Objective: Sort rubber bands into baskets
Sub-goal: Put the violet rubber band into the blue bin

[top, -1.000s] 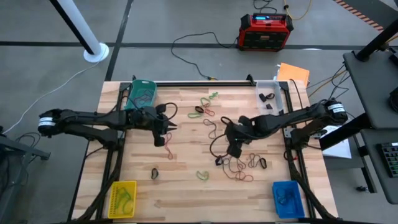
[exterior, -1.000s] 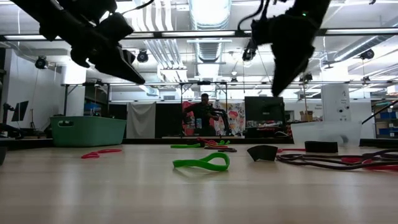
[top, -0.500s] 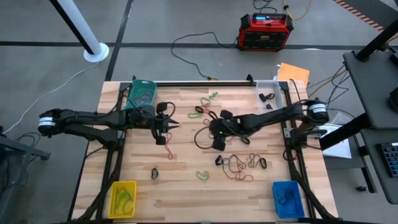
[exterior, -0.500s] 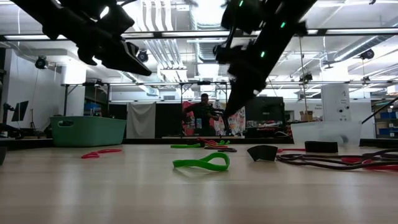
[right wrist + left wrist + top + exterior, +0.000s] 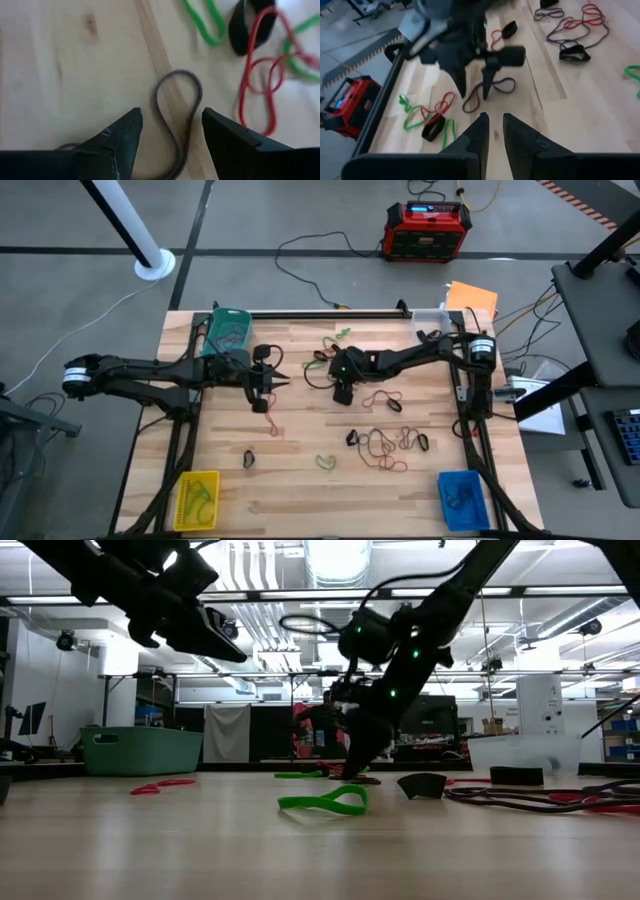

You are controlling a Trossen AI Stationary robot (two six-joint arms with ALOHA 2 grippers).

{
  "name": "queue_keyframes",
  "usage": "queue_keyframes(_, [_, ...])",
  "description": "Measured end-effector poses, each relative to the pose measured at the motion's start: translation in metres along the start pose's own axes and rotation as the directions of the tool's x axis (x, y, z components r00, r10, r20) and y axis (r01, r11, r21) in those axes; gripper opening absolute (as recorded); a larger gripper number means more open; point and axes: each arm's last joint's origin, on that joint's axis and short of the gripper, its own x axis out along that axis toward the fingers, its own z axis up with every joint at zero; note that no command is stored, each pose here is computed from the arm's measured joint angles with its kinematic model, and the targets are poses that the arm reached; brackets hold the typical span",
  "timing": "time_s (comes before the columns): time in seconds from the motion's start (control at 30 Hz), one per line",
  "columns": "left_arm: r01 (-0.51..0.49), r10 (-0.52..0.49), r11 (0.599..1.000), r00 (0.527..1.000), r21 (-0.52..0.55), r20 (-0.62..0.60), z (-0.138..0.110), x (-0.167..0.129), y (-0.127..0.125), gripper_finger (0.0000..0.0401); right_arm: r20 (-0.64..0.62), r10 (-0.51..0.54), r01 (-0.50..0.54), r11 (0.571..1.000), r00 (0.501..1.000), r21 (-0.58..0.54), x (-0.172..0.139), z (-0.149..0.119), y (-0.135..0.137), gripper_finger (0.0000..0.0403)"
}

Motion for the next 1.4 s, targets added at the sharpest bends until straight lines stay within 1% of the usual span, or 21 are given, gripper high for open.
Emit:
queue_keyframes(0.1, [-0.013, 0.013, 1.000, 0.999, 0.008, 0.033, 0.003, 0.000, 0.001, 0.0041, -0.019, -0.001, 0.002, 0.999, 1.000, 0.038, 0.005, -0.003, -0.005, 0.0203])
queue_keyframes(0.17, [-0.019, 0.018, 1.000, 0.999, 0.020, 0.046, 0.004, 0.000, 0.002, 0.0041, -0.022, 0.001, 0.000, 0.999, 1.000, 0.040, 0.006, -0.003, -0.005, 0.0200])
queue_keyframes(0.27, [-0.032, 0.029, 0.999, 0.997, 0.038, 0.068, 0.006, 0.000, 0.003, 0.0041, -0.033, 0.001, 0.000, 0.999, 0.999, 0.038, 0.009, -0.005, -0.005, 0.0180])
queue_keyframes(0.4, [-0.041, 0.038, 0.998, 0.995, 0.039, 0.089, 0.008, 0.000, 0.004, 0.0041, -0.058, 0.026, -0.025, 0.999, 0.998, 0.022, 0.016, -0.010, -0.004, 0.0128])
queue_keyframes(0.57, [-0.041, 0.038, 0.999, 0.995, 0.031, 0.093, 0.009, 0.000, 0.004, 0.0041, -0.087, 0.034, -0.035, 0.999, 0.996, -0.003, 0.026, -0.016, -0.003, 0.0036])
queue_keyframes(0.6, [-0.041, 0.038, 0.999, 0.995, 0.026, 0.093, 0.009, 0.000, 0.004, 0.0041, -0.090, 0.034, -0.035, 0.999, 0.995, -0.006, 0.027, -0.017, -0.003, 0.0022])
queue_keyframes(0.63, [-0.040, 0.038, 0.999, 0.995, 0.020, 0.093, 0.009, 0.000, 0.004, 0.0041, -0.090, 0.035, -0.036, 0.999, 0.995, -0.006, 0.027, -0.018, -0.003, 0.0018])
queue_keyframes(0.7, [-0.040, 0.038, 0.999, 0.995, 0.015, 0.092, 0.009, 0.000, 0.004, 0.0041, -0.080, 0.035, -0.036, 0.999, 0.996, -0.005, 0.025, -0.016, -0.004, 0.0014])
queue_keyframes(0.8, [-0.037, 0.039, 0.999, 0.995, -0.027, 0.094, 0.009, 0.000, 0.004, 0.0041, -0.040, 0.037, -0.037, 0.999, 0.999, -0.008, 0.016, -0.008, -0.003, 0.0010])
queue_keyframes(0.97, [-0.029, 0.038, 0.996, 0.994, -0.082, 0.104, 0.010, 0.000, 0.005, 0.0041, 0.009, 0.057, -0.056, 0.997, 0.998, -0.061, -0.006, 0.001, 0.002, 0.0009])
queue_keyframes(1.07, [0.013, -0.001, 0.996, 0.992, -0.092, 0.124, 0.010, 0.000, 0.003, 0.0042, 0.079, 0.070, -0.063, 0.995, 0.994, -0.081, -0.022, 0.010, 0.006, 0.0009])
queue_keyframes(1.13, [0.045, -0.028, 0.994, 0.987, -0.103, 0.155, 0.009, 0.000, 0.002, 0.0046, 0.121, 0.076, -0.065, 0.994, 0.990, -0.087, -0.031, 0.011, 0.009, 0.0009])
queue_keyframes(1.27, [0.067, -0.037, 0.988, 0.976, -0.136, 0.214, 0.007, 0.001, 0.000, 0.0066, 0.256, 0.091, -0.067, 0.993, 0.962, -0.101, -0.042, 0.005, 0.018, 0.0009])
queue_keyframes(1.4, [0.076, -0.024, 0.977, 0.967, -0.201, 0.253, 0.000, 0.002, -0.003, 0.0094, 0.438, 0.119, -0.083, 0.991, 0.891, -0.100, -0.057, 0.000, 0.027, 0.0009])
